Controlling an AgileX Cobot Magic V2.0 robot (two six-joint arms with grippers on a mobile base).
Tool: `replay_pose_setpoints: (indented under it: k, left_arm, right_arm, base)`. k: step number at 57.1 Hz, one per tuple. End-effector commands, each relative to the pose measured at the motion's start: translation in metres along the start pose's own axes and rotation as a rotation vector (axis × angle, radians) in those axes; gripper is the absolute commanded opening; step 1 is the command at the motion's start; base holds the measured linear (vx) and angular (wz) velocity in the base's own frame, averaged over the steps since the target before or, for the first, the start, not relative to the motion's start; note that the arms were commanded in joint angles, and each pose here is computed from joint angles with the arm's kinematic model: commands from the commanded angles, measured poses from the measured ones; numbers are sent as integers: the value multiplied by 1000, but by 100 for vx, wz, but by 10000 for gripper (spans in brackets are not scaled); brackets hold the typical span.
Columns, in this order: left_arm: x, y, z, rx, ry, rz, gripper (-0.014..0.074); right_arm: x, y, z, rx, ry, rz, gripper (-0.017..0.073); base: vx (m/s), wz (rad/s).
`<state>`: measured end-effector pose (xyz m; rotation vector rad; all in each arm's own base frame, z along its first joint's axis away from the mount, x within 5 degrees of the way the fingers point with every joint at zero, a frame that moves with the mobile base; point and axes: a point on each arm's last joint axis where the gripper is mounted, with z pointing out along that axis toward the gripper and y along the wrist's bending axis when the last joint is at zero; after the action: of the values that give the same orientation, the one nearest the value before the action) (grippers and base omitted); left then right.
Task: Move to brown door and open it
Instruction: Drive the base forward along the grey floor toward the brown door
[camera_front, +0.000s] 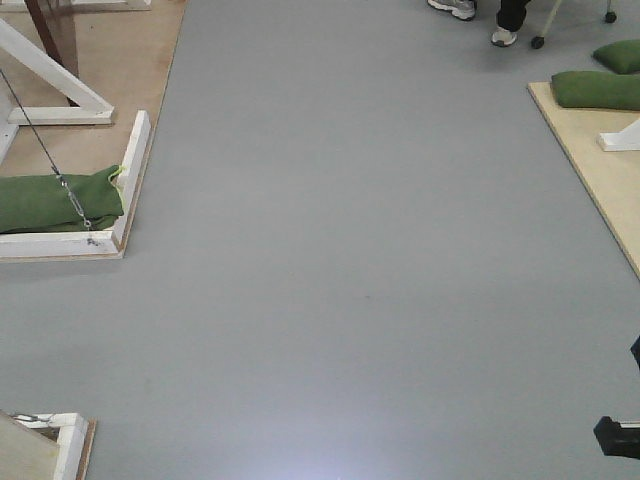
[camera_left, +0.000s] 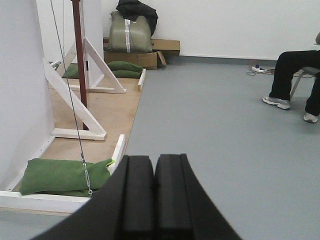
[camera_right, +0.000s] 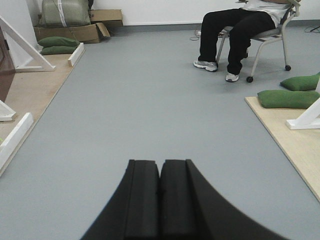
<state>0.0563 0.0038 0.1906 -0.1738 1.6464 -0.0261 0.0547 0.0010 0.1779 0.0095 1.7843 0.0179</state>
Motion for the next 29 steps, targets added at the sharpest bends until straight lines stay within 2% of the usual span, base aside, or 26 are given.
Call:
replay_pose_setpoints:
  k: [1, 29]
  left_arm:
    - [-13, 0, -3, -1, -105, -9, -3]
    - [-12, 0, -3, -1, -104, -9, -3]
  right_arm:
    - [-6, -1, -1, 8, -89, -5, 0]
    - [-6, -1, -1, 8, -89, -5, 0]
  base:
    - [2, 1]
    - [9, 1]
